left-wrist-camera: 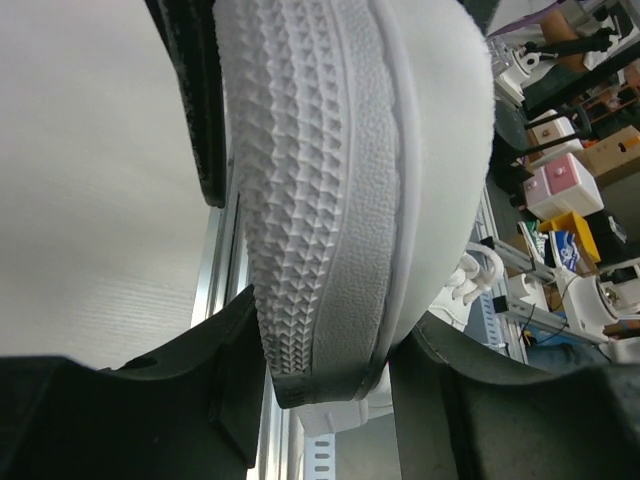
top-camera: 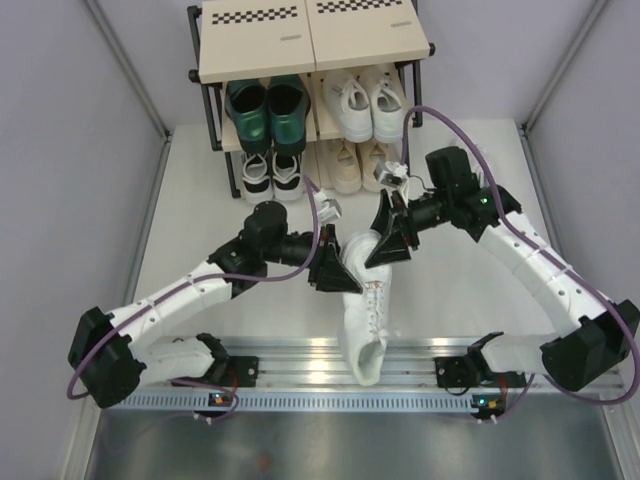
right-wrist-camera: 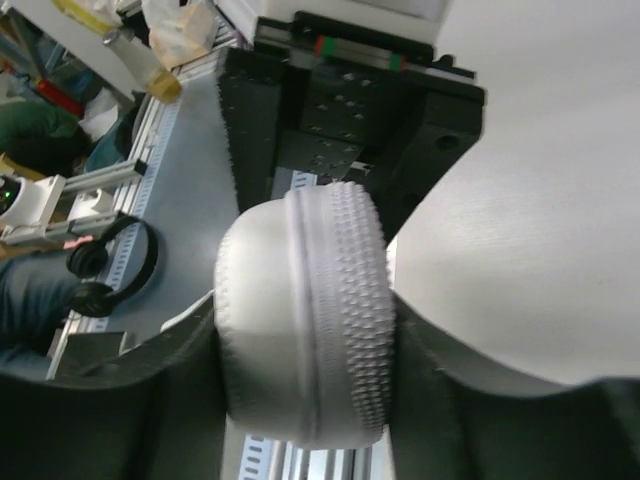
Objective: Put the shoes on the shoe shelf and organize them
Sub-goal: Pick up the shoe at the center of the board.
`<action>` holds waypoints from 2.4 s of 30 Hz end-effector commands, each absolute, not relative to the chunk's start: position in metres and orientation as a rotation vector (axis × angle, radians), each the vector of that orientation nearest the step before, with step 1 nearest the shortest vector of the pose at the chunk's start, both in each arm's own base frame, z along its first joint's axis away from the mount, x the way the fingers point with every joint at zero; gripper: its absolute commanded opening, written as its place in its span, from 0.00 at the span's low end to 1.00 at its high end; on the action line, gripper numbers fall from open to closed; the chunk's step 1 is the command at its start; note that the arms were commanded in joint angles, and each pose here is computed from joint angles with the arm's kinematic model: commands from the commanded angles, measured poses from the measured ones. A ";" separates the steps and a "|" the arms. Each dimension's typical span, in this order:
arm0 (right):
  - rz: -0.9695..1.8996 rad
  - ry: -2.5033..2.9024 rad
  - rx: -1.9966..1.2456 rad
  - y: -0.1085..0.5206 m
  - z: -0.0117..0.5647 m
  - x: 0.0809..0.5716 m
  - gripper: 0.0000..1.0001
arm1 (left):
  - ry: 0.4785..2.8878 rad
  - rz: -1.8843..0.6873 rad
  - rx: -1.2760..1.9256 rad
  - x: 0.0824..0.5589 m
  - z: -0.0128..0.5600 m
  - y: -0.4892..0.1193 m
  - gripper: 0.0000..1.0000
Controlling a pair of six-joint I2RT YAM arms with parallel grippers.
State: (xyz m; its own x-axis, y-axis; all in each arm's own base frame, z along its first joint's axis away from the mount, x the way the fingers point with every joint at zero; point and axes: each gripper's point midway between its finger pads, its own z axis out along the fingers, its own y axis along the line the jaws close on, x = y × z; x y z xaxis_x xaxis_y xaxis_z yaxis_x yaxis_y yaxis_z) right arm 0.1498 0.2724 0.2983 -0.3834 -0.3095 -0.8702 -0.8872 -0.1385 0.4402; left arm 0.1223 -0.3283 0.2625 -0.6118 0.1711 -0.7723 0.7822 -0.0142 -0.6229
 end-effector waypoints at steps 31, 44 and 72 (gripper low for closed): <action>1.390 1.760 -0.614 0.191 0.349 0.273 0.00 | 1.584 -1.244 0.481 0.155 0.272 -0.255 0.98; 1.462 1.863 -0.266 0.159 0.335 0.326 0.00 | 1.584 -1.097 0.419 0.172 0.266 -0.259 0.98; 1.555 1.862 -0.168 0.160 0.337 0.321 0.00 | 1.321 -0.905 0.536 0.210 0.275 -0.318 0.98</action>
